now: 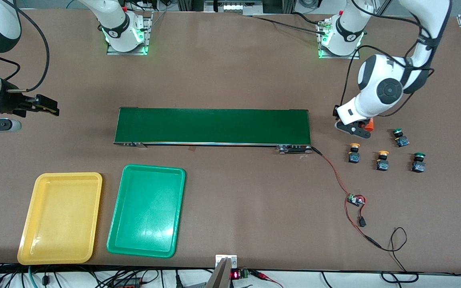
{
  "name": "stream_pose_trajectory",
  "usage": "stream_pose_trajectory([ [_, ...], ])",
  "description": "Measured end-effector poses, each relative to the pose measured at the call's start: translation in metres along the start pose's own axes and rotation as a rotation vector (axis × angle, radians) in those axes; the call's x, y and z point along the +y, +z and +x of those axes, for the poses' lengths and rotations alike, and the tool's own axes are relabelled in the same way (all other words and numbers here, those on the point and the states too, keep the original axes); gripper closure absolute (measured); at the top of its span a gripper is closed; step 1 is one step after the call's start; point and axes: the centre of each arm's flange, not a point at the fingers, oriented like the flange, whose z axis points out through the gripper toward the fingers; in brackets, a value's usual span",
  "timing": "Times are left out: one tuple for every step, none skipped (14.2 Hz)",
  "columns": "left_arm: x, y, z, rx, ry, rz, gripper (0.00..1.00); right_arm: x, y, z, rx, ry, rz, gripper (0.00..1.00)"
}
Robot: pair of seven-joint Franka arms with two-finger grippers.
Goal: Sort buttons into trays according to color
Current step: 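Close the left gripper on the orange cylinder and lift it, then carry the cylinder onto the green belt and open the left gripper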
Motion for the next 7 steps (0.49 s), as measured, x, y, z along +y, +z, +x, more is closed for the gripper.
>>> stream_pose_trajectory([
  [0.0,-0.02,0.008,-0.017,0.034,-0.002,0.51,0.0,0.001,0.001,-0.002,0.0,0.0,0.0],
  [0.004,-0.037,0.013,-0.051,0.078,-0.008,0.51,0.0,0.003,0.002,-0.005,0.0,-0.001,0.0],
  [0.013,-0.053,0.018,-0.094,0.128,-0.017,0.51,0.0,0.005,0.003,-0.007,0.0,-0.001,0.0],
  [0.025,-0.067,0.023,-0.135,0.172,-0.024,0.51,0.0,0.006,0.003,-0.007,0.0,-0.002,0.0],
  [0.038,-0.08,0.029,-0.166,0.205,-0.029,0.51,0.0,0.006,0.003,-0.006,0.0,-0.002,0.0],
  [0.05,-0.089,0.036,-0.184,0.232,-0.031,0.51,0.0,0.005,0.004,-0.003,0.0,-0.002,0.0],
  [0.062,-0.095,0.042,-0.187,0.266,-0.032,0.51,0.0,0.005,0.004,-0.002,0.0,-0.002,0.0],
])
